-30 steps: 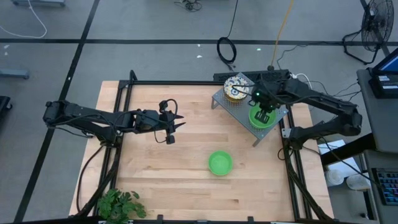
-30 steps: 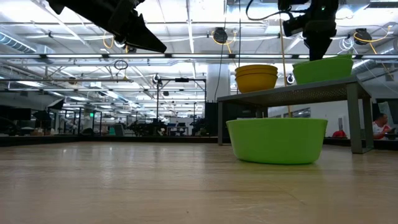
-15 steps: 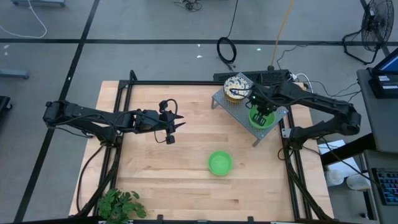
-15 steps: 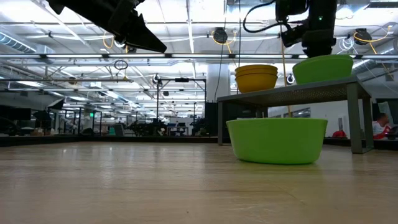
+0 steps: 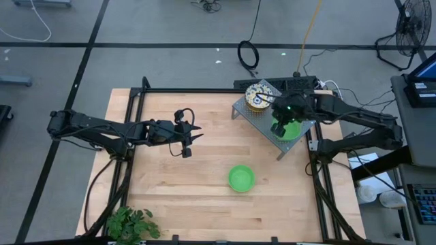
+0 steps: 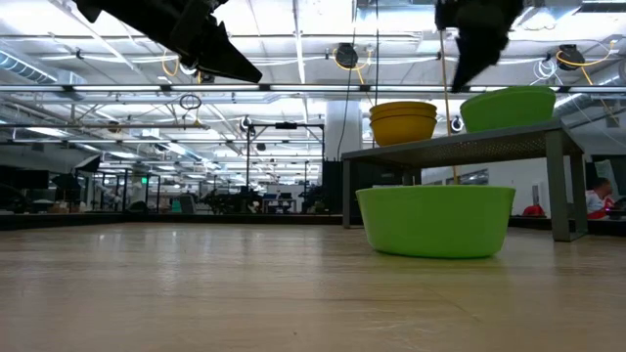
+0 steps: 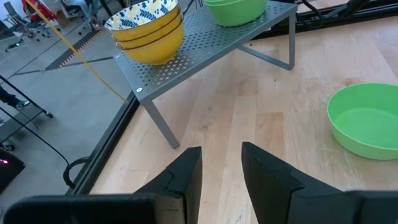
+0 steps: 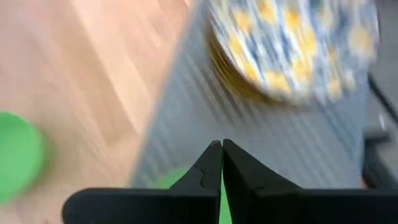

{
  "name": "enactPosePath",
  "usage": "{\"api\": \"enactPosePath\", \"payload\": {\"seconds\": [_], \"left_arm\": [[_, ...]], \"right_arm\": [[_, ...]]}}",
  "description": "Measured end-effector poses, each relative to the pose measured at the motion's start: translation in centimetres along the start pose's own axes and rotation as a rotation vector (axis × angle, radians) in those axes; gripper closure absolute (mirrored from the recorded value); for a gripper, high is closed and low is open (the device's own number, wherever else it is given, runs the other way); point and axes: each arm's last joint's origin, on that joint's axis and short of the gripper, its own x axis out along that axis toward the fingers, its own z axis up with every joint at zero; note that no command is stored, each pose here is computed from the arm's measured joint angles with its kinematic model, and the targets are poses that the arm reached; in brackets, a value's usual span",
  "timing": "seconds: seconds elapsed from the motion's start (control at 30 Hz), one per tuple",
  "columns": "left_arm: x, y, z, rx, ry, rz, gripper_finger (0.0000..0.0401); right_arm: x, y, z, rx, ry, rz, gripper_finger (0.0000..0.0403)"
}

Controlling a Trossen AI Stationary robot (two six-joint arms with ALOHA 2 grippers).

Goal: Pick & Place Mini bowls
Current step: Stack the green bowl on the stacked green bowl on the shelf

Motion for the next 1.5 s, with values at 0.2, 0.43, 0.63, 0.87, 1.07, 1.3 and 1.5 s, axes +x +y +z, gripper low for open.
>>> {"api": "enactPosePath", "payload": {"seconds": [0.2, 0.43, 0.63, 0.87, 1.07, 1.3, 1.5], "left_arm": [[0.0, 0.0, 0.0, 0.000, 0.000, 0.000, 0.0283], [0.0, 0.0, 0.0, -0.001, 0.001, 0.000, 0.0283], [0.0, 0.0, 0.0, -0.001, 0.001, 0.000, 0.0283], [0.0, 0.0, 0.0, 0.002, 0.000, 0.000, 0.0283], [0.0, 0.0, 0.0, -0.002, 0.000, 0.000, 0.0283], [0.0, 0.0, 0.0, -0.005, 0.001, 0.000, 0.0283], [0.0, 0.0, 0.0, -0.005, 0.001, 0.000, 0.0283]], "right_arm": [[-1.0, 3.3, 1.7, -0.127, -0.270, 0.164, 0.0403], [1.5, 9.4, 0.3, -0.355, -0.599, 0.549, 0.0403], [3.7, 13.1, -2.6, -0.438, -0.875, 0.617, 0.0398], [3.4, 17.3, -3.1, -0.442, -0.694, 0.590, 0.0297], [5.3, 19.8, -2.8, -0.449, -0.332, 0.361, 0.0211], [9.4, 20.4, -2.8, -0.427, -0.021, 0.263, 0.0194], [11.6, 20.1, -3.1, -0.416, 0.090, 0.257, 0.0206]]}}
